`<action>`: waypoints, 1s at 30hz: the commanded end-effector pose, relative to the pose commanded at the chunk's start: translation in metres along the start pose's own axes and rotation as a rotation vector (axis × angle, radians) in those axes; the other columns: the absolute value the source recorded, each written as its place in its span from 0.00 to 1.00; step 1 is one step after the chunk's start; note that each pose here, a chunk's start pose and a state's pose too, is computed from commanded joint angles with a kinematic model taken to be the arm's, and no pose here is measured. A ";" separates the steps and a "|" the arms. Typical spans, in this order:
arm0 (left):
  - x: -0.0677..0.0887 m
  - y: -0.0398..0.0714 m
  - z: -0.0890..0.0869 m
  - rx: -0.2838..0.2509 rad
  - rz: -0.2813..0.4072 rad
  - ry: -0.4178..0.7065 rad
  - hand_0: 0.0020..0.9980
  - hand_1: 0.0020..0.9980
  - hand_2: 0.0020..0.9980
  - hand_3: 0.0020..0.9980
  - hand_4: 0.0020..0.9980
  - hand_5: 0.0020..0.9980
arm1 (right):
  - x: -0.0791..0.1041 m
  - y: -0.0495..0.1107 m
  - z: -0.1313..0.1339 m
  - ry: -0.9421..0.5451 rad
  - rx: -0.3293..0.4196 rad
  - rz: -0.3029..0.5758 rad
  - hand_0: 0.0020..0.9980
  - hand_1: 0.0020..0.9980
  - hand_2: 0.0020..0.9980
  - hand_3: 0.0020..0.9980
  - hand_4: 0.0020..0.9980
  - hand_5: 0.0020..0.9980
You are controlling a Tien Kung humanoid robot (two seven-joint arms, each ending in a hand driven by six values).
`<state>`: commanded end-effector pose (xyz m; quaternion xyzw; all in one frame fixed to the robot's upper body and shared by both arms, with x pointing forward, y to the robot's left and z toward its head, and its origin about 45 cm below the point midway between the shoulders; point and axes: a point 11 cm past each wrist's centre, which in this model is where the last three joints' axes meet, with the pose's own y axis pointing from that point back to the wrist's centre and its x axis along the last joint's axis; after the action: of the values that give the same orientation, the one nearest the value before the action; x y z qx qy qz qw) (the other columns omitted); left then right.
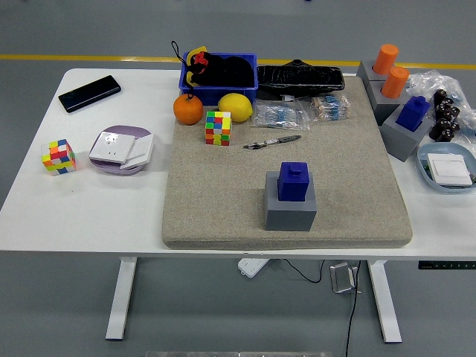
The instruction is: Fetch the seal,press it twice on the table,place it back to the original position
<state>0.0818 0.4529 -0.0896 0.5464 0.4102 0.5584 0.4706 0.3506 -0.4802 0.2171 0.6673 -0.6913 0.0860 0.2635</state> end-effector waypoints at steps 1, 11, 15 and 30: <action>0.000 0.000 0.000 0.001 0.001 -0.001 0.75 0.70 0.68 0.75 0.68 0.30 | 0.000 0.000 0.000 0.000 -0.001 0.000 0.92 0.89 0.88 0.85 1.00 0.76; 0.003 0.000 -0.001 0.004 0.006 -0.006 0.75 0.70 0.68 0.75 0.68 0.30 | -0.002 0.000 0.001 0.002 -0.018 -0.012 0.92 0.89 0.87 0.85 1.00 0.76; 0.003 0.001 0.001 -0.001 0.005 -0.003 0.75 0.70 0.68 0.75 0.68 0.30 | -0.004 0.000 0.002 0.002 -0.024 -0.017 0.92 0.89 0.88 0.85 1.00 0.76; -0.002 0.000 0.000 -0.002 -0.003 0.012 0.75 0.70 0.68 0.75 0.68 0.30 | -0.001 0.000 0.000 -0.012 -0.006 0.005 0.91 0.87 0.87 0.83 1.00 0.75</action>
<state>0.0822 0.4511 -0.0904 0.5421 0.4132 0.5612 0.4695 0.3506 -0.4796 0.2167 0.6654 -0.6946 0.0806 0.2613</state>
